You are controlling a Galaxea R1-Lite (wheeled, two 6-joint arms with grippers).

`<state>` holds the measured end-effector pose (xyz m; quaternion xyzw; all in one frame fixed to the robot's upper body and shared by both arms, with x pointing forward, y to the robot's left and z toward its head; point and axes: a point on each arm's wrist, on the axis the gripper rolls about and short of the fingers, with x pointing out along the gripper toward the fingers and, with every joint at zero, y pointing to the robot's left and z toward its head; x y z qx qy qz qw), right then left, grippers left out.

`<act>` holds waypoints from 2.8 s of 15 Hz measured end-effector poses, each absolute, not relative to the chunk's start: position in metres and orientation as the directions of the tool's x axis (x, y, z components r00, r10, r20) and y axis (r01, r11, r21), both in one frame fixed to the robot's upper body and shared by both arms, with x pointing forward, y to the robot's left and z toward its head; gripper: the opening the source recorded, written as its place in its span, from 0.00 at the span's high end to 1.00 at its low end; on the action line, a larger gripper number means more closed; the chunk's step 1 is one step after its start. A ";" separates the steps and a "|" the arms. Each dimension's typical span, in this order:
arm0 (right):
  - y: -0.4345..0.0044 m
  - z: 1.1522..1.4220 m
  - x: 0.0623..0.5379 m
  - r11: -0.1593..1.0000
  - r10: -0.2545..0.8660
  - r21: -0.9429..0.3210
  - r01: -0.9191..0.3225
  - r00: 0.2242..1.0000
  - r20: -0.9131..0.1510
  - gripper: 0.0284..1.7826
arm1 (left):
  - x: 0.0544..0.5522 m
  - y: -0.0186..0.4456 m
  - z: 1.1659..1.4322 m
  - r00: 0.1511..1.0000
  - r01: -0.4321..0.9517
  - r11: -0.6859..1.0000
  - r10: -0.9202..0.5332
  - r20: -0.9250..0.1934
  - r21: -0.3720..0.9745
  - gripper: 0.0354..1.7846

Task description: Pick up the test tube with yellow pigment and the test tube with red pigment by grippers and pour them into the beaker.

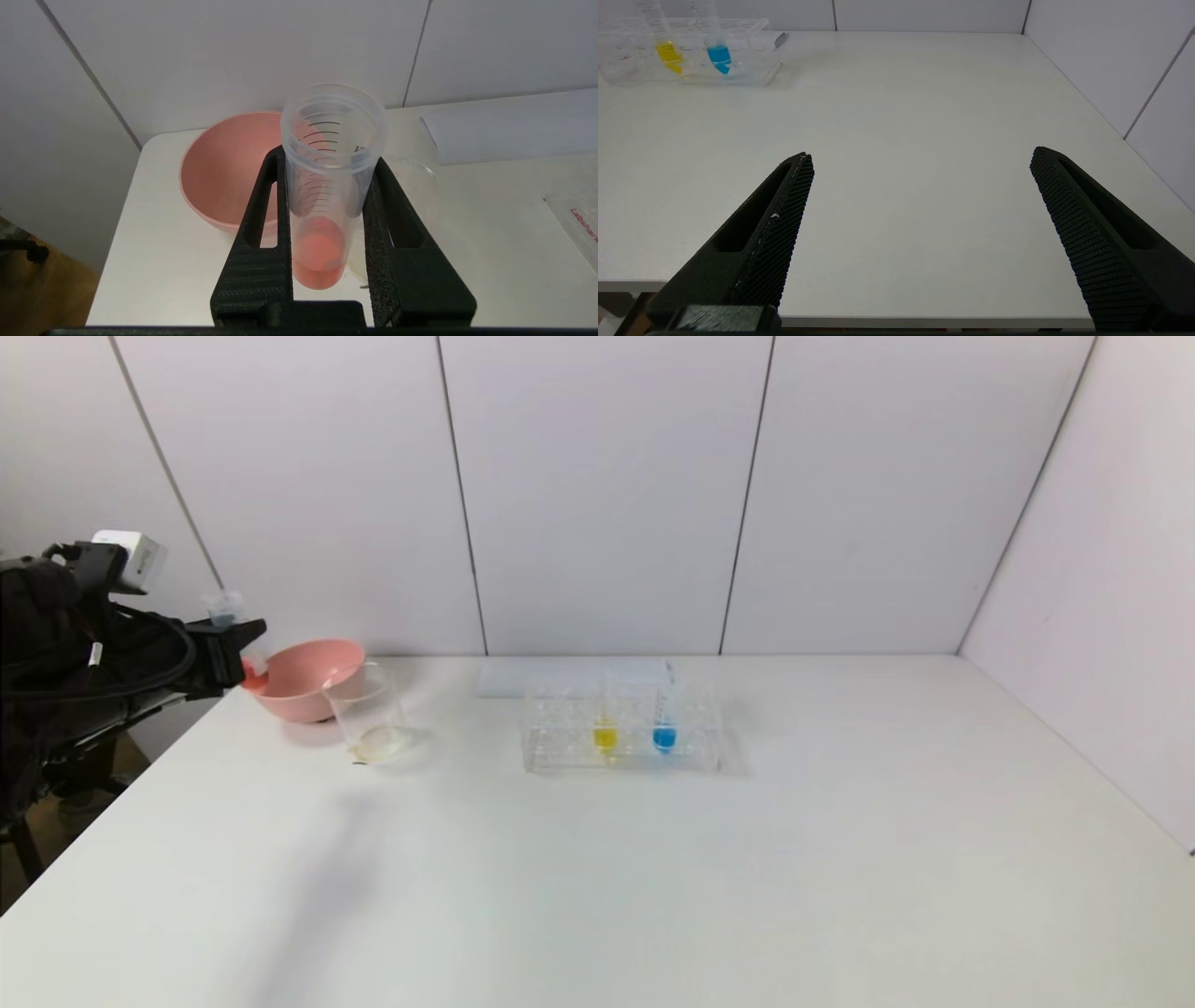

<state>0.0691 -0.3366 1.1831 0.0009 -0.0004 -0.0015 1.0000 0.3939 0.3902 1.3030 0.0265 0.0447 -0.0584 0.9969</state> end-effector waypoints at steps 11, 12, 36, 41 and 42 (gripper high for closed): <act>-0.337 1.183 0.069 1.000 -0.003 0.002 0.003 1.000 0.000 0.05 | 0.418 0.397 1.300 0.959 0.240 0.964 -0.217 -0.180 0.116 0.76; -0.337 1.183 0.069 1.000 -0.003 0.002 0.003 1.000 0.000 0.05 | 0.419 0.398 1.299 0.957 0.247 0.961 -0.221 -0.186 0.125 0.76; -0.337 1.183 0.069 1.000 -0.003 0.002 0.003 1.000 0.000 0.05 | 0.439 0.402 1.322 0.805 0.513 0.755 -0.258 -0.534 0.407 0.76; -0.337 1.183 0.069 1.000 -0.003 0.002 0.003 1.000 0.000 0.05 | 0.444 0.404 1.325 0.761 0.582 0.693 -0.279 -0.586 0.425 0.76; -0.337 1.183 0.069 1.000 -0.003 0.002 0.003 1.000 0.000 0.05 | 0.445 0.404 1.327 0.753 0.597 0.680 -0.292 -0.590 0.426 0.76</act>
